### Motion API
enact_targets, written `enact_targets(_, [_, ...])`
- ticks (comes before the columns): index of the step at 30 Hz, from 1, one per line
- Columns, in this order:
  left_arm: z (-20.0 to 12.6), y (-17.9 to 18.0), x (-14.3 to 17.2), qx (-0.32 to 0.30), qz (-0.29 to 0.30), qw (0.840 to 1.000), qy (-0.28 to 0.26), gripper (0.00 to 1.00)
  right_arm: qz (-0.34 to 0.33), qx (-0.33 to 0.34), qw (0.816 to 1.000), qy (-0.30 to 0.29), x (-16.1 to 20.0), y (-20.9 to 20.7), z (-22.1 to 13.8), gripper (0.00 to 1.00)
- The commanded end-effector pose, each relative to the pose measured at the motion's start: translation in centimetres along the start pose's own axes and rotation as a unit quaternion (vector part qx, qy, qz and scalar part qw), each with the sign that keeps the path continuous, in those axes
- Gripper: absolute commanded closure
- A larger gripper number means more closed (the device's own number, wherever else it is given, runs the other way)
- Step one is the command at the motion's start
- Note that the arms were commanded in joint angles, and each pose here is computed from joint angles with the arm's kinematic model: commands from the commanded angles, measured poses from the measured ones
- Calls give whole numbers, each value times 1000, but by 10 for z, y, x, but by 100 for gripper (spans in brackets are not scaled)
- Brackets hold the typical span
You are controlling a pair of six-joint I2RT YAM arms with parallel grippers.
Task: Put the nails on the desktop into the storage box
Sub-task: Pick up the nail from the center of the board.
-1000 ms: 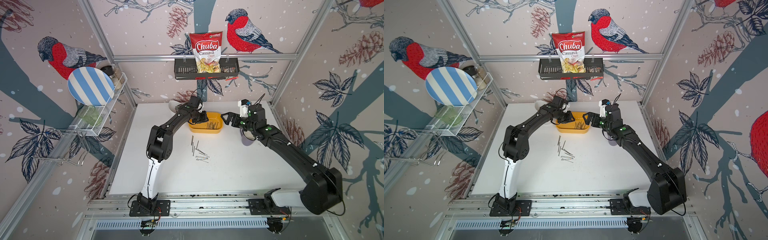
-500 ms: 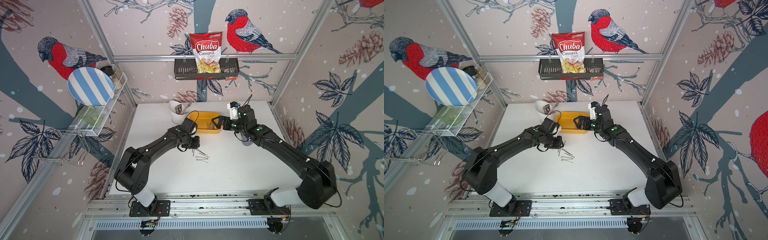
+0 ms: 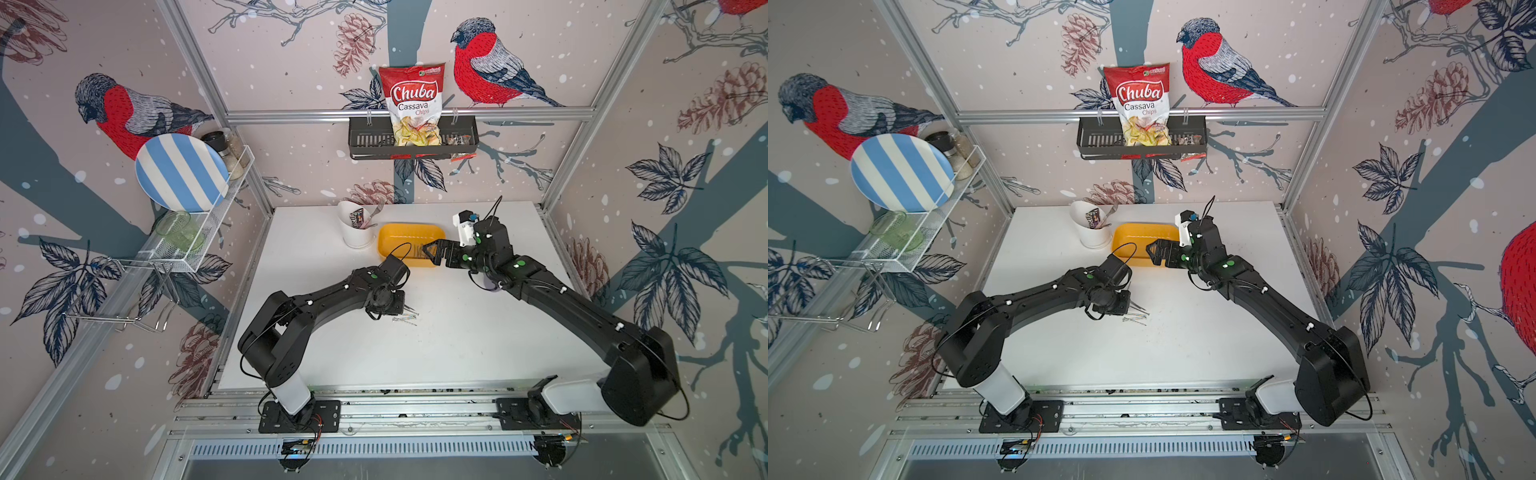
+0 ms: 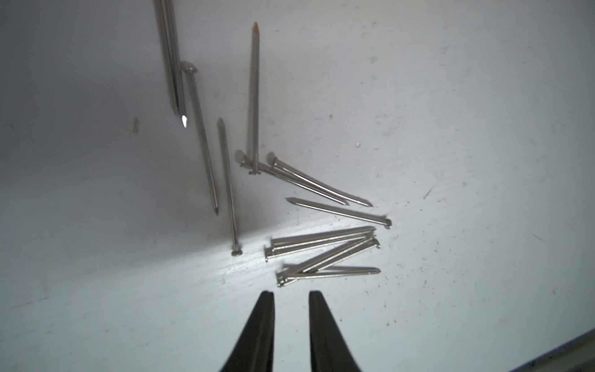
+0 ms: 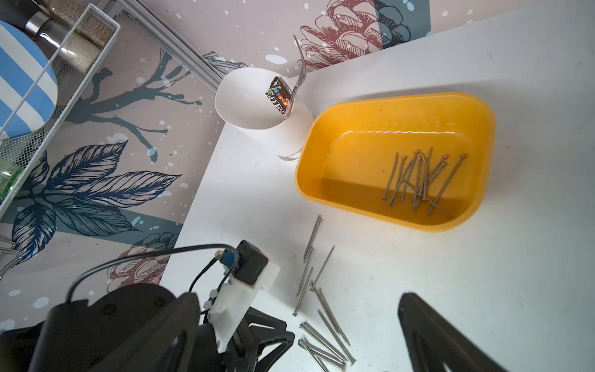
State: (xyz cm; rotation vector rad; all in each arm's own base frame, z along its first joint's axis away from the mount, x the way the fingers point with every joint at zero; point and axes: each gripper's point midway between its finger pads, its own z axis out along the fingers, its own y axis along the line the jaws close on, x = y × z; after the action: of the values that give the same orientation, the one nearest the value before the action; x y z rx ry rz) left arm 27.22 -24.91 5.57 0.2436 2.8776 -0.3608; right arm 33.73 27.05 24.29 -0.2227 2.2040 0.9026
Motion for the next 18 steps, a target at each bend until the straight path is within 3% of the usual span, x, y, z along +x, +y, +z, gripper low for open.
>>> enact_targets(1, [4, 14, 2, -43, -13, 999, 7, 77, -9, -2, 1000, 8, 5, 0, -2, 0])
enact_targets(18, [24, 20, -6, -86, 13, 996, 31, 76, -4, -4, 999, 33, 15, -12, 8, 0])
